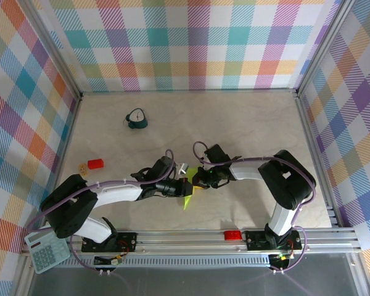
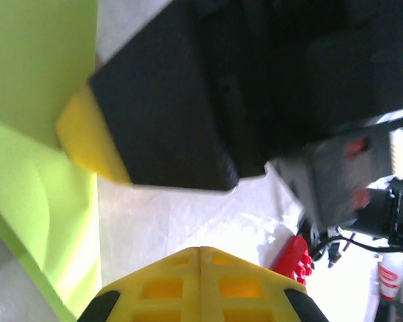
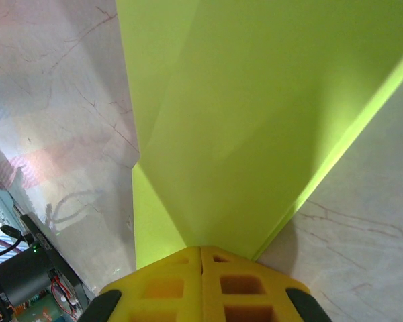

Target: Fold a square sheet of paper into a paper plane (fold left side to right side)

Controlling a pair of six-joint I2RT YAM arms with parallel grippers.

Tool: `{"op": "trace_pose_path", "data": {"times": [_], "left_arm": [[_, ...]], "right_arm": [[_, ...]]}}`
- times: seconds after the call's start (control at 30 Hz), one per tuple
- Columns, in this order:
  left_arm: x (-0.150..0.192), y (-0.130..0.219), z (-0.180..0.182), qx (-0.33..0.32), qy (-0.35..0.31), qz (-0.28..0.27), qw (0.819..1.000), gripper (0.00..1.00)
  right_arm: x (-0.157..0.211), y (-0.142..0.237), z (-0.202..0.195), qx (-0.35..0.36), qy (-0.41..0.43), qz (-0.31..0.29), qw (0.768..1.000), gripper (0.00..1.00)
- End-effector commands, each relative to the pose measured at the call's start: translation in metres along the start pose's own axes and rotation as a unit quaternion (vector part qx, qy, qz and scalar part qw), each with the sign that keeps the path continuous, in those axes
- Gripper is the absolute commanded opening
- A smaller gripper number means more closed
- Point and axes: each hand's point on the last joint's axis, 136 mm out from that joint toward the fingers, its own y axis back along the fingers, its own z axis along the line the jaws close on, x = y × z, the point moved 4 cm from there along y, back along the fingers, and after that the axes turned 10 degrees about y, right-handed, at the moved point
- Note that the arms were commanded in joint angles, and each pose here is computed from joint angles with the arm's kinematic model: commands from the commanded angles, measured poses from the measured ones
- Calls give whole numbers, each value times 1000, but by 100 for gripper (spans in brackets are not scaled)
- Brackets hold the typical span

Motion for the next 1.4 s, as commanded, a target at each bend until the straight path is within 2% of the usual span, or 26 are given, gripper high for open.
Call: {"op": "trace_pose_path", "data": {"times": [0.0, 0.4, 0.93, 1.37], "left_arm": [[12, 1, -1, 43, 44, 25, 998, 0], [27, -7, 12, 26, 56, 58, 996, 0], [34, -15, 40, -18, 73, 60, 995, 0], [40, -13, 48, -25, 80, 62, 995, 0]], "right_arm": [[30, -11, -38, 84, -43, 58, 994, 0], [32, -14, -38, 96, -42, 68, 992, 0], [33, -15, -39, 103, -39, 73, 991, 0], [34, -15, -41, 115, -37, 83, 989, 0]]}}
